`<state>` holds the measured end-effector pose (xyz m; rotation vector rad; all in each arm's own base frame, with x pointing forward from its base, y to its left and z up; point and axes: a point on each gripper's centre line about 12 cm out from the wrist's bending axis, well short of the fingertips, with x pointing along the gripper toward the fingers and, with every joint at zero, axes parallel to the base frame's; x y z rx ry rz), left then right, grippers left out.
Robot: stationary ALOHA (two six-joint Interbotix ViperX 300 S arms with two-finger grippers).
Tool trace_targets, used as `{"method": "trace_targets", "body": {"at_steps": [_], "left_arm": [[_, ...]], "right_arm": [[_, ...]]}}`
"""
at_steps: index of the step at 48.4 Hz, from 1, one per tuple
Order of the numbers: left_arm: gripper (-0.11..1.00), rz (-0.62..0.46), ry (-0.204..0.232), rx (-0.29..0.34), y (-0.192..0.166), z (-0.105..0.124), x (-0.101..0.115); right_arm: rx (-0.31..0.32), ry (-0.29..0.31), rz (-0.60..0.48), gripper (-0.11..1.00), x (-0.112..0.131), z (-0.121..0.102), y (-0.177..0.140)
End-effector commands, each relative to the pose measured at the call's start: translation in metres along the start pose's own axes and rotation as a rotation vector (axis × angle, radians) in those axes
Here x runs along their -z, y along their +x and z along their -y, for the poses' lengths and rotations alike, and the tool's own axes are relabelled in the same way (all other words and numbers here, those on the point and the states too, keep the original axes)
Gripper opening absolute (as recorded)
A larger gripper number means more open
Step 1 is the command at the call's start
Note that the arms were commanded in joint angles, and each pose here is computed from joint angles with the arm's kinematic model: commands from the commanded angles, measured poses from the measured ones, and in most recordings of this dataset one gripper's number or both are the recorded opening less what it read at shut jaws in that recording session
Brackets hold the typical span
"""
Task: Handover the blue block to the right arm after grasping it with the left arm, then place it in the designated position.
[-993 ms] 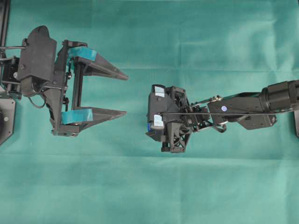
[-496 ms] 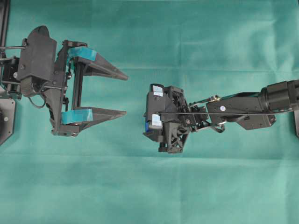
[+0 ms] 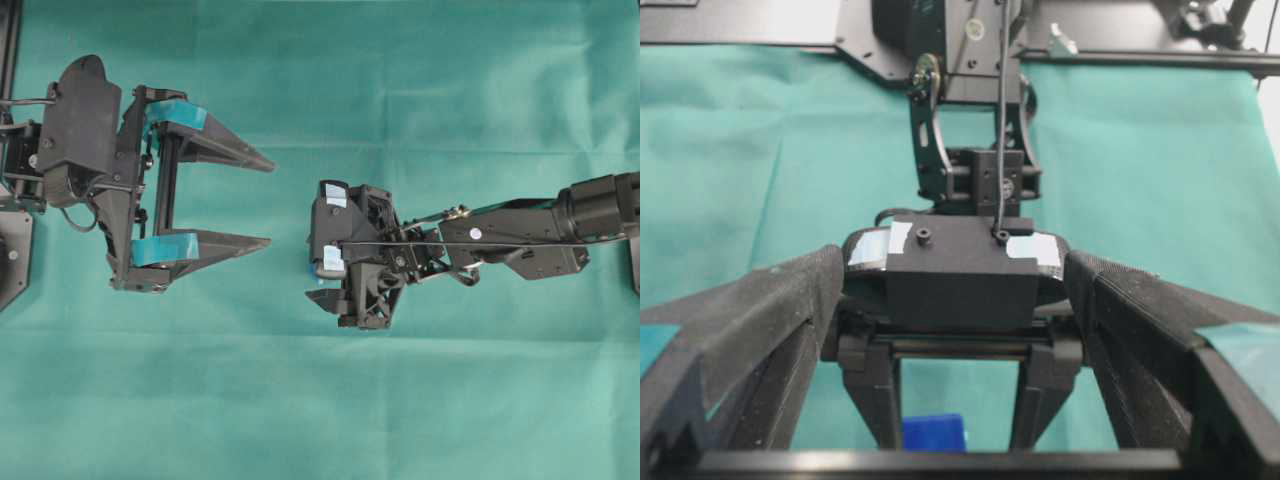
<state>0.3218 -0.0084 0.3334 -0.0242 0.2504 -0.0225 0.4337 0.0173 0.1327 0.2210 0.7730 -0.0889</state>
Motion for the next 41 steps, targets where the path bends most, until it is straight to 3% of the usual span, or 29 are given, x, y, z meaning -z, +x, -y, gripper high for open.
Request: {"method": "trace_targets", "body": {"at_steps": [1,13,25,41], "left_arm": [[0.99,0.040,0.001,-0.001,-0.002,0.000,-0.014],[0.99,0.041,0.003,-0.001,-0.002,0.000,-0.014],[0.99,0.041,0.001,-0.002,-0.002,-0.001,-0.014],[0.99,0.041,0.003,-0.001,-0.002,0.000,-0.014]], "right_arm": [[-0.018,0.005,0.069,0.91,-0.024,-0.006,-0.019],[0.008,-0.004,0.109,0.91,-0.045,-0.007,-0.057],[0.039,-0.005,0.178,0.91,-0.070,-0.006,-0.115],[0.054,0.002,0.266,0.91,-0.087,-0.004,-0.177]]}}
